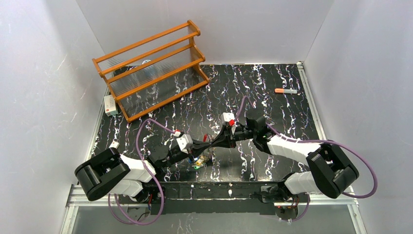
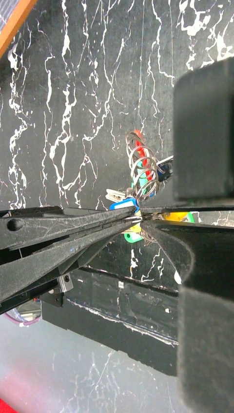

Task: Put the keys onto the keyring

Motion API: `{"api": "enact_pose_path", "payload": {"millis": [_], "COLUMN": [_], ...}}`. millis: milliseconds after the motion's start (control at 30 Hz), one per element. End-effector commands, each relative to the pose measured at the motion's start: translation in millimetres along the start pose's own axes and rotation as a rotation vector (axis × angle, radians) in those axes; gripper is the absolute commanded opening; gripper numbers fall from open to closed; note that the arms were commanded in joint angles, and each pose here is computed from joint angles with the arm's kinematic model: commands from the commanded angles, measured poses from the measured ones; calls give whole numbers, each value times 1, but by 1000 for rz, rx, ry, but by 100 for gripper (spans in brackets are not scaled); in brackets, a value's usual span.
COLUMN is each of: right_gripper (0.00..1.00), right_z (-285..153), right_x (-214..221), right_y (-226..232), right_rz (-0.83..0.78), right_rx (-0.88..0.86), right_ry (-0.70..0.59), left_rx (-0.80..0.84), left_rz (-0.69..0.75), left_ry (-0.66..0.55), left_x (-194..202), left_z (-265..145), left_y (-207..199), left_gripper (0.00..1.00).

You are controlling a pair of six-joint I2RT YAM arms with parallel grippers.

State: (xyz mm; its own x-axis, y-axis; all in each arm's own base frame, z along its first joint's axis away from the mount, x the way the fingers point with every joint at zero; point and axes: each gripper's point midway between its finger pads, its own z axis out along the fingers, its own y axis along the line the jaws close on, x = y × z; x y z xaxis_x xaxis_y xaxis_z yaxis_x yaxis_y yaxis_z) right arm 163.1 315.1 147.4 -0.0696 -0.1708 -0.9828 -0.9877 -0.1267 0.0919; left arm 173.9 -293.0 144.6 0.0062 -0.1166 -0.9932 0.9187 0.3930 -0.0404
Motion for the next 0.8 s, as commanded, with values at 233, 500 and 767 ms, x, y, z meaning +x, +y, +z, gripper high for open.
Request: {"api": "enact_pose_path", "payload": {"millis": [233, 500, 767], "right_gripper": [1, 1, 1], "right_z": [4, -6, -9], "right_x": [-16, 9, 63], "right_y": [-4, -15, -15], "right_rz": [-43, -22, 51], "right_rx": [-29, 57, 112], "right_ry": [-9, 154, 425], "left_rx": [-3, -71, -95], "left_rz": [28, 42, 119], "left_ry": [-82, 0, 110], "left_x": [-21, -3, 15], "left_z": [-1, -5, -12], "left_y": [0, 12, 20], "left_gripper": [0, 49, 55]}}
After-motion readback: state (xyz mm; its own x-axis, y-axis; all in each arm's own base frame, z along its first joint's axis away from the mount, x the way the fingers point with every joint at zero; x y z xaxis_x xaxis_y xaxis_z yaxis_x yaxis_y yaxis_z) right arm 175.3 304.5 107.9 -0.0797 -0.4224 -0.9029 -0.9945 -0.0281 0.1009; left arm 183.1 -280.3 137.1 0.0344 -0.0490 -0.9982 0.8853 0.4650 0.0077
